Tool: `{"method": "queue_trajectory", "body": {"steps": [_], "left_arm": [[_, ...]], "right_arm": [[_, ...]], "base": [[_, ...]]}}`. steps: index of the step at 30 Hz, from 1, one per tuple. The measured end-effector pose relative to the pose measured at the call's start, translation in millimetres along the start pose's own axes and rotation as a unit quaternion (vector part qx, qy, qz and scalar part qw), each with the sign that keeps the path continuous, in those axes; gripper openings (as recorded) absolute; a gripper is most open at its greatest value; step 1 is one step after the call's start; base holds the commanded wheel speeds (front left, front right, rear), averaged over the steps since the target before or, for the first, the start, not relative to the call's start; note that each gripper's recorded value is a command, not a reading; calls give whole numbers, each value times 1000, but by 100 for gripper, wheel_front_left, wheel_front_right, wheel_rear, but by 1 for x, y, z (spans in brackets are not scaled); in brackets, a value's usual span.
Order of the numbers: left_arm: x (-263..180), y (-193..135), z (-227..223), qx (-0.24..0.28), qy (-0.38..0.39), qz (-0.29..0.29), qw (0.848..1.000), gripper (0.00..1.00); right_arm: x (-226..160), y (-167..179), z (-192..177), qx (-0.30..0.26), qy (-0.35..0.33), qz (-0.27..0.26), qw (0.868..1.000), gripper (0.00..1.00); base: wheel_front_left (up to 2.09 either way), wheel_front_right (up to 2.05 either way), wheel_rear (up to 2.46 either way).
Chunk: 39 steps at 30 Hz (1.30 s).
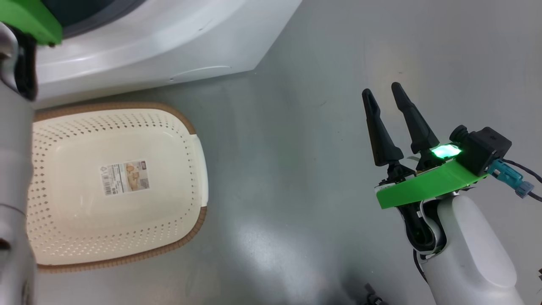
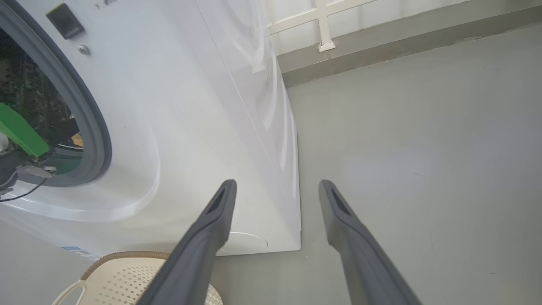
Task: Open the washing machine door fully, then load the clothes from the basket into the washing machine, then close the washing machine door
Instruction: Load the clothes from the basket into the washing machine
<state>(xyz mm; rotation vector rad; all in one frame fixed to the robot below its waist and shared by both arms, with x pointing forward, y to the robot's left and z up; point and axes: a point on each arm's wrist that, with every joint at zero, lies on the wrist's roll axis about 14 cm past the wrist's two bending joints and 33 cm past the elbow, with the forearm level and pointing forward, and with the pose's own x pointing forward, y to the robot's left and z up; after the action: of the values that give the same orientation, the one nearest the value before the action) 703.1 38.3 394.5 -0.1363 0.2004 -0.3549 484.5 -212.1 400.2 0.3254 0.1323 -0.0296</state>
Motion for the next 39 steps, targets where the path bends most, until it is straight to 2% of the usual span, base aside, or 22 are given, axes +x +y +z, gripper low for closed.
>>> {"method": "queue_trajectory", "body": {"steps": [17, 30, 39], "left_arm": [[-69, -21, 10, -2, -75, -29, 997, 100], [-137, -26, 22, 3, -99, -22, 995, 100], [-180, -32, 41, -11, -123, -4, 992, 100]], "right_arm": [[-2, 15, 14, 4, -15, 22, 1000, 100], [-12, 26, 38, -5, -36, 42, 998, 100], [-25, 41, 50, -8, -43, 64, 997, 100]], "base": [[0, 0, 0], [0, 0, 0], [0, 0, 0]]}}
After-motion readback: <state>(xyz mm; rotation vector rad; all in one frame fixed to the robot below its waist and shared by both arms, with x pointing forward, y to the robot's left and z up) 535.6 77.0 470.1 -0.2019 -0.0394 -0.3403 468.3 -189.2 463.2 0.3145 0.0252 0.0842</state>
